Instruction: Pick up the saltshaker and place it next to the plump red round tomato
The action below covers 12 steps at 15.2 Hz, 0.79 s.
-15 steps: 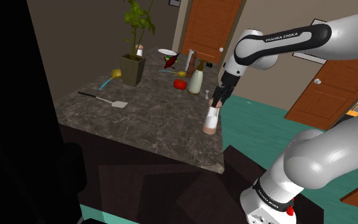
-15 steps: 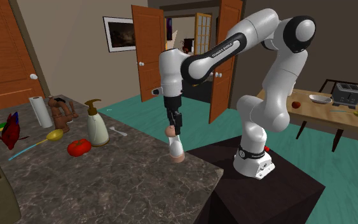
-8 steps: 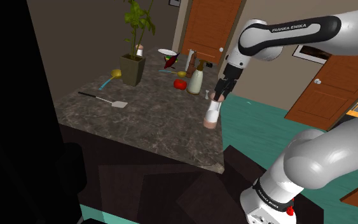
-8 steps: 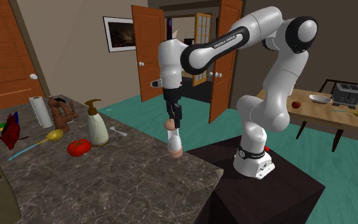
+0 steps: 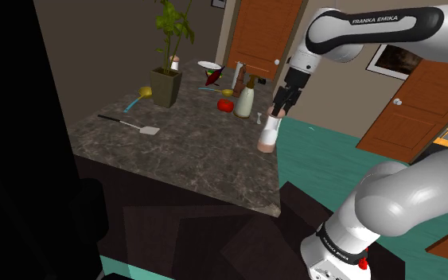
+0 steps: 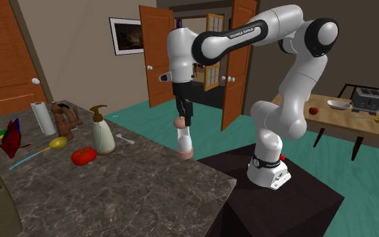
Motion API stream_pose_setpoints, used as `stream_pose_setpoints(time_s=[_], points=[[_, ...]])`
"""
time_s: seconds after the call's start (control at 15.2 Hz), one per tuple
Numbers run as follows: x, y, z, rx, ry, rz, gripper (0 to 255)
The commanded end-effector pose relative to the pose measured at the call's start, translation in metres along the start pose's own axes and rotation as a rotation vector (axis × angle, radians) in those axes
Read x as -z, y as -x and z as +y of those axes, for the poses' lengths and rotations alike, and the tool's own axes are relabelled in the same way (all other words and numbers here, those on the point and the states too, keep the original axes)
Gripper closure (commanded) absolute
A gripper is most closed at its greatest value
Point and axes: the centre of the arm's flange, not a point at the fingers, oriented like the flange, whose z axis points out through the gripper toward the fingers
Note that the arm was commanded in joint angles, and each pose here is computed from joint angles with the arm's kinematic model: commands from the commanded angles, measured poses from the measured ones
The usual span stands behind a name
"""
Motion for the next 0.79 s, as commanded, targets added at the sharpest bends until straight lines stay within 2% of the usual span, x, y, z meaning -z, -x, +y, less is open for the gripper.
stream_pose_setpoints(time_s=[0.0,0.73], points=[[0.011,-0.001,-0.002,0.0,0.0,0.0,255],[0.068,0.0,-0.011,0.0,0.0,0.0,255]])
